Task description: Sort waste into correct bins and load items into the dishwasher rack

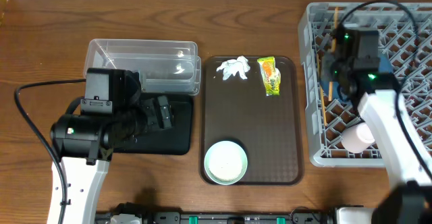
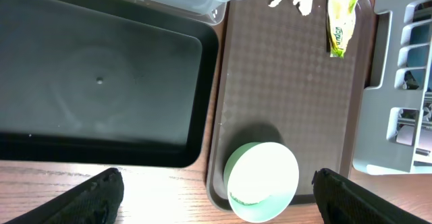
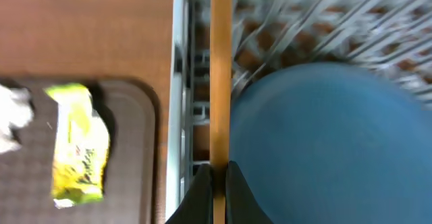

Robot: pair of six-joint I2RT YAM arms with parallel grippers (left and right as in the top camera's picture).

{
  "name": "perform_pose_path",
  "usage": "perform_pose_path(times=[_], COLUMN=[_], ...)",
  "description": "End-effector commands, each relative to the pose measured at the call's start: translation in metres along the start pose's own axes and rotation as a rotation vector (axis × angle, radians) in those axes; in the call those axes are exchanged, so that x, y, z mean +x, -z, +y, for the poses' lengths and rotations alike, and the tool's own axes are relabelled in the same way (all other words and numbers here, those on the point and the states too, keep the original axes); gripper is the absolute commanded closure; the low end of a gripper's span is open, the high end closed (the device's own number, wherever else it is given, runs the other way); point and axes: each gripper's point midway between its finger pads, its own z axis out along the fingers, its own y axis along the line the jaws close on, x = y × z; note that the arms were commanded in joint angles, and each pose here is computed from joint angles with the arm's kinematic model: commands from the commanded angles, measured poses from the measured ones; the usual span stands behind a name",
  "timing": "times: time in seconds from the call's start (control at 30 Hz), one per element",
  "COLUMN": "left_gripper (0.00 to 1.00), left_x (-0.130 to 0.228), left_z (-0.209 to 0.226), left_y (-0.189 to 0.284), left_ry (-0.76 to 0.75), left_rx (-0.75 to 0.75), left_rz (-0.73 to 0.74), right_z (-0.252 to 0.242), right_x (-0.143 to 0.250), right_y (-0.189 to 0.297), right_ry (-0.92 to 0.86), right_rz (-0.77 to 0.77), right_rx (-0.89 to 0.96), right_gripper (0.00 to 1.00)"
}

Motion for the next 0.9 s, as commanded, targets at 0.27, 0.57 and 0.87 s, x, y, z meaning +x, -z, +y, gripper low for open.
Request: perform_pose_path(times=[0.27,0.57,0.87], left_gripper=[0.08,0.08,0.08], left_x=[-0.002,-0.002,-0.002], left_z=[-0.001,-0.001,-0.001], left_y=[0.003,0.003,0.003], left_ry=[-0.012,-0.012,-0.012], left_rx=[-0.001,-0.002,-0.001], left_rz=[-0.012,-0.012,-0.012], right_z=[0.031,0.078,0.092], right_x=[-0.009,-0.032,0.011], right_y=[0.032,0.166,0.234], right_ry=[0.029,0.108,0.12], right_rz=[-0.039,-0.313,-0.315], right_rx=[-0.144,-0.373,-0.491], right_gripper=[0.52,0.08,0.01])
